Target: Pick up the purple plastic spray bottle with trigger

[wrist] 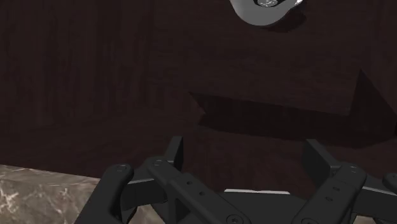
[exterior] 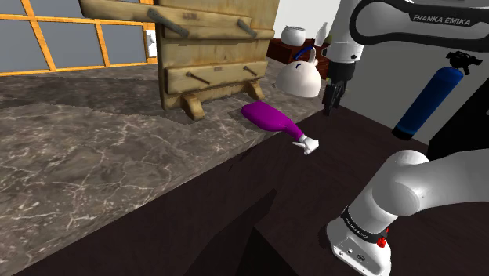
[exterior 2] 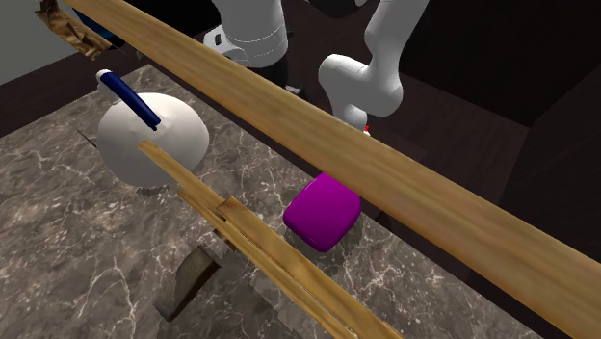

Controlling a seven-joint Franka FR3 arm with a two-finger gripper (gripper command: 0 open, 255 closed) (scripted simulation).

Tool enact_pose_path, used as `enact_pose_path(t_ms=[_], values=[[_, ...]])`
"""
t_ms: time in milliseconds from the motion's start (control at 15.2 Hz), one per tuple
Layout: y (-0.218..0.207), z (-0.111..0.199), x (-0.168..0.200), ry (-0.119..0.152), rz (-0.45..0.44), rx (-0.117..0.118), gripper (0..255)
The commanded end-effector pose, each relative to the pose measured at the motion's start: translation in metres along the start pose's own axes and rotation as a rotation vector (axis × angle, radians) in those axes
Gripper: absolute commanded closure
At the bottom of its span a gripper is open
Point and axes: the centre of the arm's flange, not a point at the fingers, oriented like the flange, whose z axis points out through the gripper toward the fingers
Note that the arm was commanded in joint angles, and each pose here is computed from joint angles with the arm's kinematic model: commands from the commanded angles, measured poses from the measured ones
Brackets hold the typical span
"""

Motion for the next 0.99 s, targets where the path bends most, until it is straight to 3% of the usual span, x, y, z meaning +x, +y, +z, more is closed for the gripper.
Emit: enact_pose_path(t_ms=[0,924], values=[[0.000,0.000,0.000,0.000,0.000,0.000,0],[-0.184,-0.014,0.003,0.239,0.068,-0.019,0]])
